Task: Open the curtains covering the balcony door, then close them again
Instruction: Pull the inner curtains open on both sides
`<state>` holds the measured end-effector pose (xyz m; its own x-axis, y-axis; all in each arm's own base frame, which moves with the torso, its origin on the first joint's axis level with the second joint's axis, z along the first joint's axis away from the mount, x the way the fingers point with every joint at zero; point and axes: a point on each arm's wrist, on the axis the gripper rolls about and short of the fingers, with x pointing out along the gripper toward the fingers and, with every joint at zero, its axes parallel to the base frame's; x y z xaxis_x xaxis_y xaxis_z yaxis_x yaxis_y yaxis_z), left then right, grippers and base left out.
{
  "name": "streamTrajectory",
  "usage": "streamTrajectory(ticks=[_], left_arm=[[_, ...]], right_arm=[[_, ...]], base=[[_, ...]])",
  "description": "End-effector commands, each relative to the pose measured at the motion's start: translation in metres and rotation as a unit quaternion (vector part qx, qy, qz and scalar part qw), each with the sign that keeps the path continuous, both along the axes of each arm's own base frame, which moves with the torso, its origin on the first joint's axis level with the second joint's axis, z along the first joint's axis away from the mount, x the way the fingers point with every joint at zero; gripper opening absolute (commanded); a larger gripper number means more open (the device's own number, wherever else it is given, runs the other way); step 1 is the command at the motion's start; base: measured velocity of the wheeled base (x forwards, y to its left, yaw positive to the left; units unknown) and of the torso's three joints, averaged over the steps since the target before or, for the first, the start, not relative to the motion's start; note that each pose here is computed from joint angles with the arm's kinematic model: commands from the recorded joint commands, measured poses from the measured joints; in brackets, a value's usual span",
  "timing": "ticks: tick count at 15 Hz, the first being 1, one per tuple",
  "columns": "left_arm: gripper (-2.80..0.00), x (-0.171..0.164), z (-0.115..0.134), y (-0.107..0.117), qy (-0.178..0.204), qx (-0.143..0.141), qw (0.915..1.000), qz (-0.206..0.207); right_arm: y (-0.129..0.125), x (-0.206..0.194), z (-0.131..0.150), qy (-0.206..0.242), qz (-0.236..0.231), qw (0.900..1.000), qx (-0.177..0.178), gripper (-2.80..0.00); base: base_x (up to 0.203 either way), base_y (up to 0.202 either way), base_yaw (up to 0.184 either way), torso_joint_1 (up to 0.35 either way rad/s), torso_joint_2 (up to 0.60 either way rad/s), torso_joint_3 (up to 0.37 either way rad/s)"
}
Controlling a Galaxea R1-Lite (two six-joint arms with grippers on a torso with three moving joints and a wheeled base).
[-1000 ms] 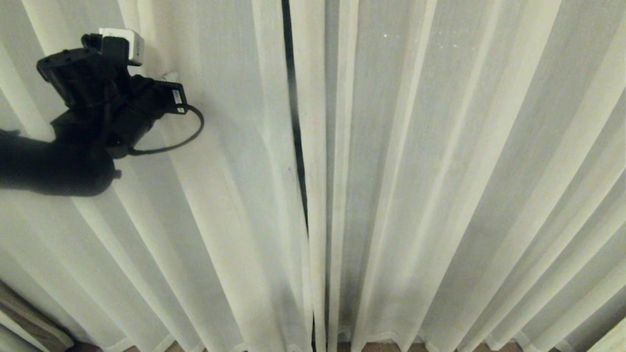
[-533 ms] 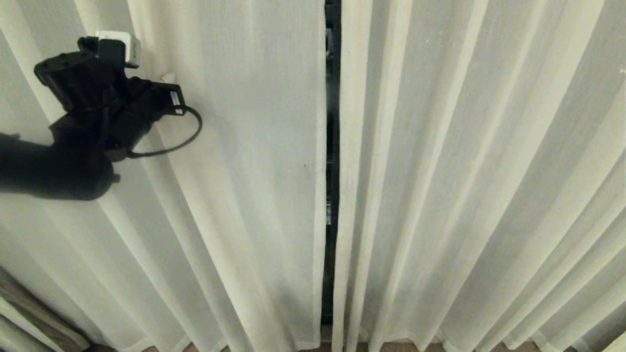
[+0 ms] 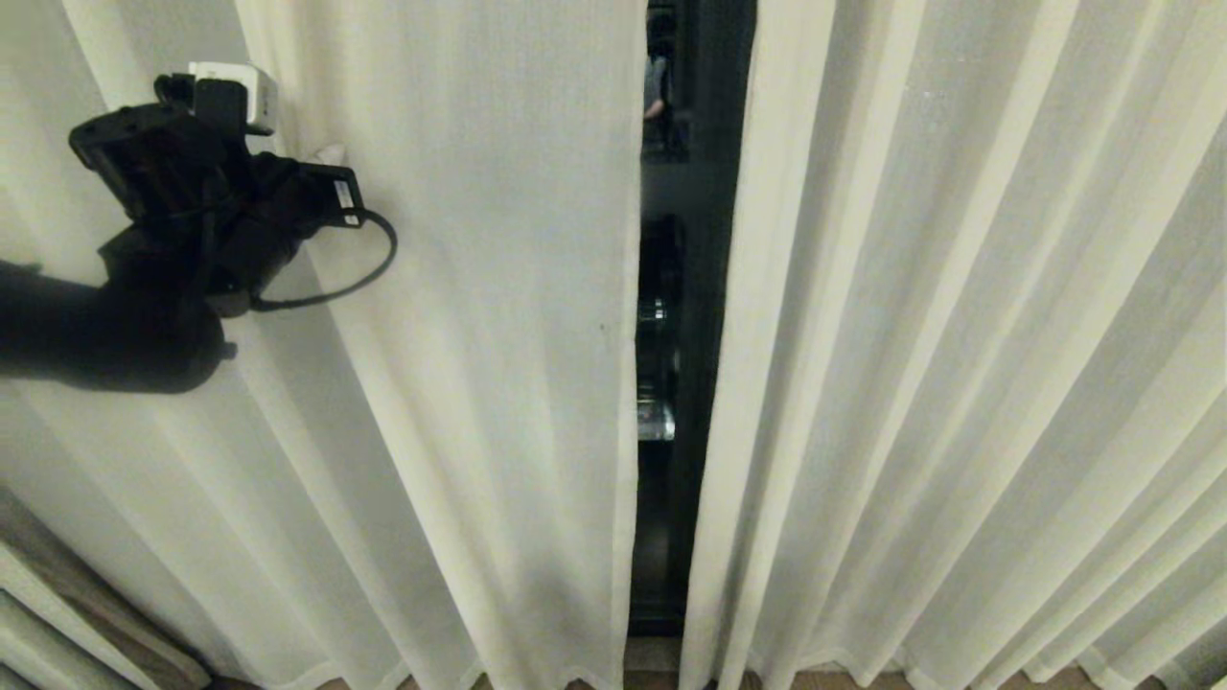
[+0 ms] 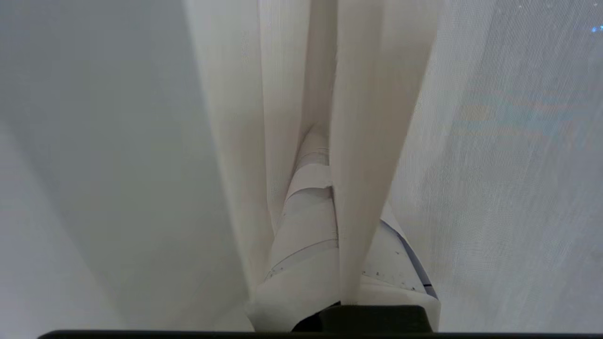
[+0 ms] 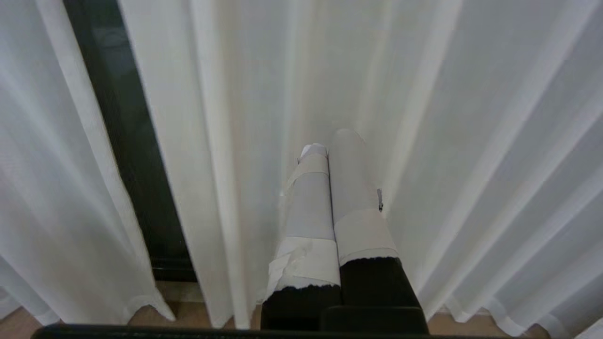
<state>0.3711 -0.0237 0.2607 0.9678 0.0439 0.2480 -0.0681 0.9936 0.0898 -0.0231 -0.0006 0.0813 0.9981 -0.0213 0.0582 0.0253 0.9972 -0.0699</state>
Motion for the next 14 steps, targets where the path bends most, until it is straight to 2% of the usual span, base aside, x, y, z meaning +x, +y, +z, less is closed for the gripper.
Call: streamTrajectory(ticks=[1,14], left_arm=[[-2.8,0.0013,-0.0016,0.0,0.0,0.0,1.0,0.001],[-2.8,0.0022,-0.0024,0.0045,0.0,0.0,1.0,0.006]], right_arm=[[0.0,0.0001,0.0,0.001,0.0,1.0,0.0,-2.8],[0.0,0.0001,0.0002,0.0,0.0,1.0,0.0,-2.8]], base=[[0.0,0.188,0.002,0.002,0.0,0.002],[0.0,0.185,-0.001,0.003,0.0,0.002]])
